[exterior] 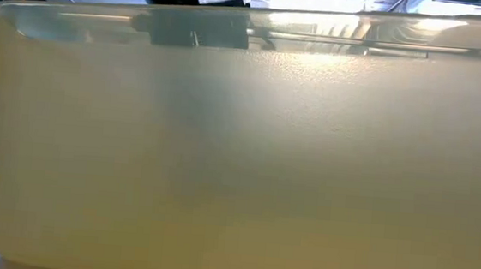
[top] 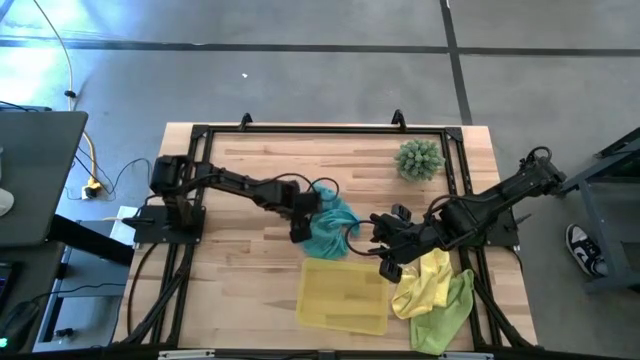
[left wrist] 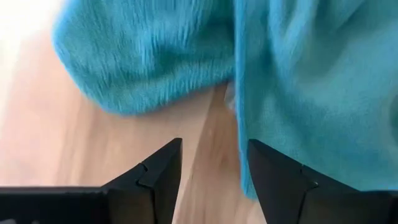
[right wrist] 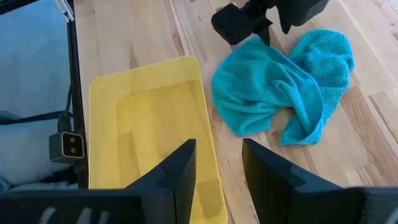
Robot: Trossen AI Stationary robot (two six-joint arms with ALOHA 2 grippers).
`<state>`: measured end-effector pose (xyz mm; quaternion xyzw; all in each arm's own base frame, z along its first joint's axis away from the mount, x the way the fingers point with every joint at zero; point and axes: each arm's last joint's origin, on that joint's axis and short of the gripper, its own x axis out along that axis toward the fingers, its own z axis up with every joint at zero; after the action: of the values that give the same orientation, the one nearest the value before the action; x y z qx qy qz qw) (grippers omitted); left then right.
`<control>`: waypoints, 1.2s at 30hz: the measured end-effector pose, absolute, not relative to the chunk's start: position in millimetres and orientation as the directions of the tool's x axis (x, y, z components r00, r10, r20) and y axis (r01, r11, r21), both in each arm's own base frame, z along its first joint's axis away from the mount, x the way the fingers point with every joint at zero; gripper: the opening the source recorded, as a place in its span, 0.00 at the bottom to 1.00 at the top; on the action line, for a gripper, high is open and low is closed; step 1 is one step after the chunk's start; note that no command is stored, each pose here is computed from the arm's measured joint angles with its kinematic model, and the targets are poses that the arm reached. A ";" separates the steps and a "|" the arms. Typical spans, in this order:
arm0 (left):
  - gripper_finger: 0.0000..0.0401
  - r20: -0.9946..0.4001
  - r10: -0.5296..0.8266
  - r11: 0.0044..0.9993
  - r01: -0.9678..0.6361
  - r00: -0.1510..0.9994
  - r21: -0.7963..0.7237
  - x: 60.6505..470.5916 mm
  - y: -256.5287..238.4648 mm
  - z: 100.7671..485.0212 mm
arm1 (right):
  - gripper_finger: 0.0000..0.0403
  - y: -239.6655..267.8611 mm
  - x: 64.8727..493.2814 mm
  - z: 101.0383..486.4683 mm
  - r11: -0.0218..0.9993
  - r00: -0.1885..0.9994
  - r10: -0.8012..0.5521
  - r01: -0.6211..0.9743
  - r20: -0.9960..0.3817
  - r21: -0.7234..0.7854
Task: Roll microfiber towels into tight, uniform cylinder then place into a basket
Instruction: Fold the blue towel
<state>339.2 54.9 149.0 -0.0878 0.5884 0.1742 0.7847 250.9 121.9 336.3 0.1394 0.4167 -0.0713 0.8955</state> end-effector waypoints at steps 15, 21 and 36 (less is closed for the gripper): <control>0.43 -0.961 0.037 0.856 -0.505 0.274 -0.111 338.0 64.4 148.8 | 0.30 121.1 251.3 336.4 0.964 0.645 -0.019 0.215 -0.764 0.157; 0.43 -0.961 0.079 0.838 -0.540 0.266 -0.081 337.8 65.5 148.8 | 0.30 121.0 251.3 336.4 0.963 0.645 -0.020 0.217 -0.764 0.158; 0.43 -0.943 0.159 0.821 -0.570 0.294 -0.040 346.5 43.3 146.5 | 0.30 118.2 252.6 336.2 0.963 0.645 -0.028 0.224 -0.764 0.153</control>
<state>346.5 43.3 146.5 -0.1880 0.5466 0.2328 0.7821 252.6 118.2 336.2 0.1177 0.4157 -0.0700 0.8991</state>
